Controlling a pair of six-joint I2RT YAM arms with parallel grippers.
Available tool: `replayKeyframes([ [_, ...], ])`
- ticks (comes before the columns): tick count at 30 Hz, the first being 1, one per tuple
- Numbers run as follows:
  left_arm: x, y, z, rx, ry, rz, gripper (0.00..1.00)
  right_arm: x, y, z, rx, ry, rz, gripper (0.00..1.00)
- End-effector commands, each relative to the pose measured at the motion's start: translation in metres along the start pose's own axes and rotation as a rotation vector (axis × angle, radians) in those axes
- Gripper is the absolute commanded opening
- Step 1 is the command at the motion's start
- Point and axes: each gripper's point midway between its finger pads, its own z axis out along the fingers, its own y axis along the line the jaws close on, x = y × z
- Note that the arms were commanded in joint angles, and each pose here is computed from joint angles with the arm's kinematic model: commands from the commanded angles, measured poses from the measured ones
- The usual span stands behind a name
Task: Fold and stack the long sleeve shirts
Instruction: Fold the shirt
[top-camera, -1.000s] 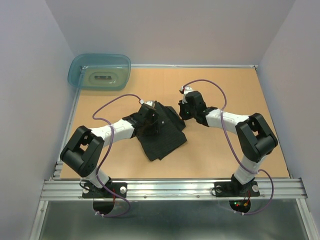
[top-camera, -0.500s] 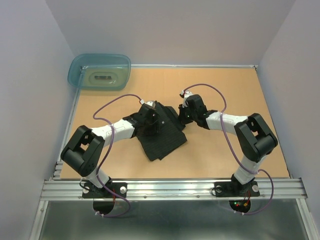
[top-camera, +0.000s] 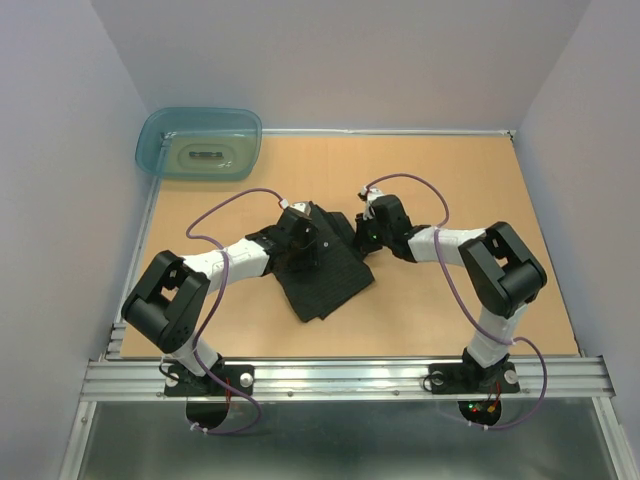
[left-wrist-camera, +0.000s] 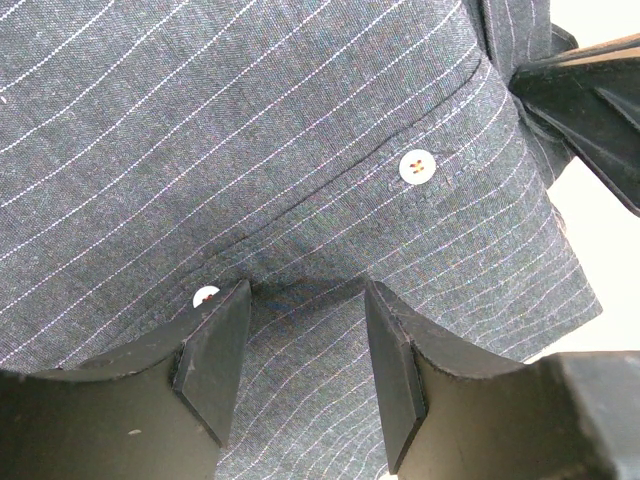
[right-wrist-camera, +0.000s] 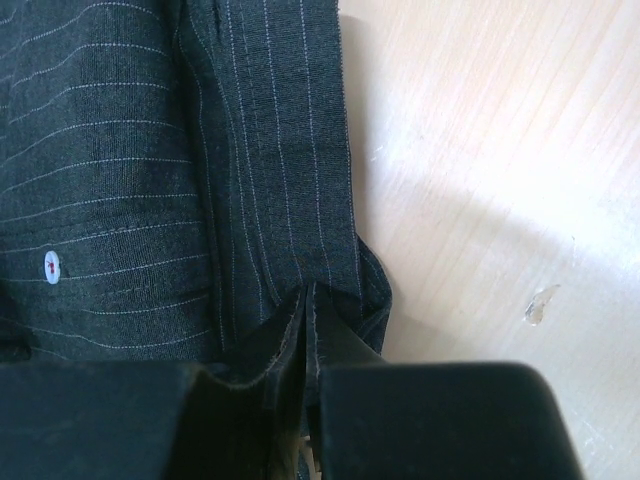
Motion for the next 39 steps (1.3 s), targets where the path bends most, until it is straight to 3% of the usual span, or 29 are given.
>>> replayKeyframes([
  [1,-0.009,-0.013,-0.006,0.051,-0.030,-0.011,0.59,0.031,-0.012,0.004,0.062,0.064,0.025,0.08],
  [4,-0.018,-0.019,-0.016,0.072,-0.060,0.000,0.60,0.001,-0.010,-0.008,0.087,-0.010,0.021,0.12],
  [6,-0.031,-0.024,-0.030,0.091,-0.102,0.046,0.61,-0.031,-0.005,-0.026,0.104,-0.076,0.022,0.20],
  [7,-0.036,-0.026,-0.035,0.097,-0.118,0.065,0.63,-0.040,-0.002,-0.033,0.103,-0.094,0.031,0.25],
  [9,-0.049,-0.030,-0.052,0.114,-0.170,0.125,0.65,-0.059,-0.002,-0.052,0.143,-0.139,0.077,0.46],
  [12,-0.057,-0.034,-0.074,0.137,-0.219,0.181,0.68,-0.055,-0.002,-0.071,0.170,-0.140,0.205,0.60],
  [13,-0.059,-0.033,-0.079,0.141,-0.232,0.210,0.77,-0.047,-0.003,-0.081,0.176,-0.142,0.248,0.63],
  [17,-0.053,-0.028,-0.098,0.153,-0.250,0.253,0.87,-0.015,0.010,-0.103,0.112,-0.123,0.489,0.87],
  [23,-0.039,-0.015,-0.119,0.162,-0.275,0.325,0.89,0.043,0.024,-0.121,0.029,-0.036,0.764,0.86],
  [27,-0.035,-0.014,-0.128,0.179,-0.287,0.335,0.89,0.049,0.031,-0.118,-0.032,-0.044,0.813,0.79],
  [39,-0.020,-0.014,-0.119,0.183,-0.255,0.350,0.89,0.062,0.028,-0.072,-0.030,-0.010,0.883,0.77],
])
